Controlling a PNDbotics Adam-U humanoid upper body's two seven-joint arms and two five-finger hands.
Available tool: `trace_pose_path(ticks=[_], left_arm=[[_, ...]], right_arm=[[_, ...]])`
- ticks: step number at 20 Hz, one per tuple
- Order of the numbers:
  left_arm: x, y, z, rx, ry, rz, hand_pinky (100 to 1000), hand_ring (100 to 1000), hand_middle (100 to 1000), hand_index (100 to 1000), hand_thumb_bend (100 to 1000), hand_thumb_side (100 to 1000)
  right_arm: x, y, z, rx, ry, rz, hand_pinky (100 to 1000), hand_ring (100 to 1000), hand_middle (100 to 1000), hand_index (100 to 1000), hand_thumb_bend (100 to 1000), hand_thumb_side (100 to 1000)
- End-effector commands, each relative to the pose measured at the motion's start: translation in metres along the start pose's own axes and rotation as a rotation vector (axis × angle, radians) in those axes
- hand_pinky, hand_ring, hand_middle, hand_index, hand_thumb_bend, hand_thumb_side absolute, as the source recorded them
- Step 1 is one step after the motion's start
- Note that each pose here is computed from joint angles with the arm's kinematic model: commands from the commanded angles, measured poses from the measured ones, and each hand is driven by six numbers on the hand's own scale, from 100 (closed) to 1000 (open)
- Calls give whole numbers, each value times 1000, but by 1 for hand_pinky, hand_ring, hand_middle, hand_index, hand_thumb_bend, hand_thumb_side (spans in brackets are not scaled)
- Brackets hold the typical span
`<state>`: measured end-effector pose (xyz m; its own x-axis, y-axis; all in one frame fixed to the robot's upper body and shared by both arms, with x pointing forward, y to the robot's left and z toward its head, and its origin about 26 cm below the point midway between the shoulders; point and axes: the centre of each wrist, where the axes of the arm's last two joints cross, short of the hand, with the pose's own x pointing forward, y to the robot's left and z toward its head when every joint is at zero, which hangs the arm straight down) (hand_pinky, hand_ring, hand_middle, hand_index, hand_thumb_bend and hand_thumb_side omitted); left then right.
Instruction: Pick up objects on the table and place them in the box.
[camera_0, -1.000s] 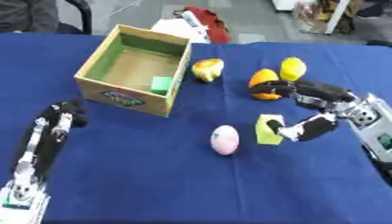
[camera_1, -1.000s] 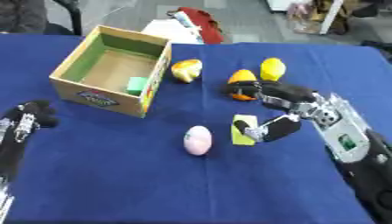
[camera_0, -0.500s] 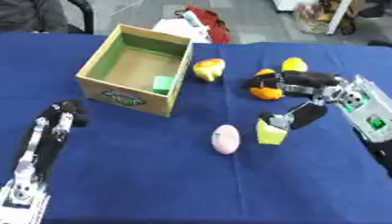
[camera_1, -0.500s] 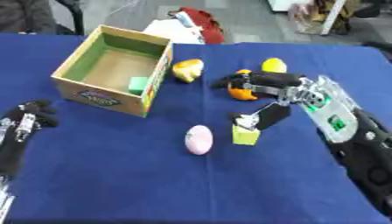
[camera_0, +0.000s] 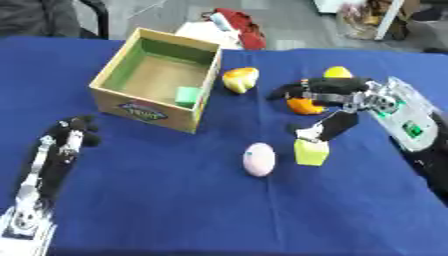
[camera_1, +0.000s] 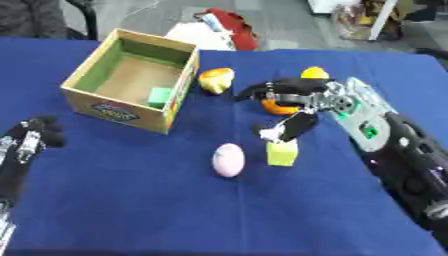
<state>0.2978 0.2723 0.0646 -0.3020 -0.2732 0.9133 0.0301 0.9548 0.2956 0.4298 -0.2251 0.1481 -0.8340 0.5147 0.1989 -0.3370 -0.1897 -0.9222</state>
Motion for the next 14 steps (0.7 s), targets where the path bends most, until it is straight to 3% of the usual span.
trace_pose_path(ticks=[1,14], left_arm=[[5,4,-2,-7,-19,-22,663,590,597,758,100,752],[4,4,-1,-7,-16,-22,663,589,596,757,100,754]], right_arm=[[-1,-6,-3,237,-140,185,894,974,954,1000,100,654],[5,4,-14,297,-186,268,896,979,957,987,100,619]])
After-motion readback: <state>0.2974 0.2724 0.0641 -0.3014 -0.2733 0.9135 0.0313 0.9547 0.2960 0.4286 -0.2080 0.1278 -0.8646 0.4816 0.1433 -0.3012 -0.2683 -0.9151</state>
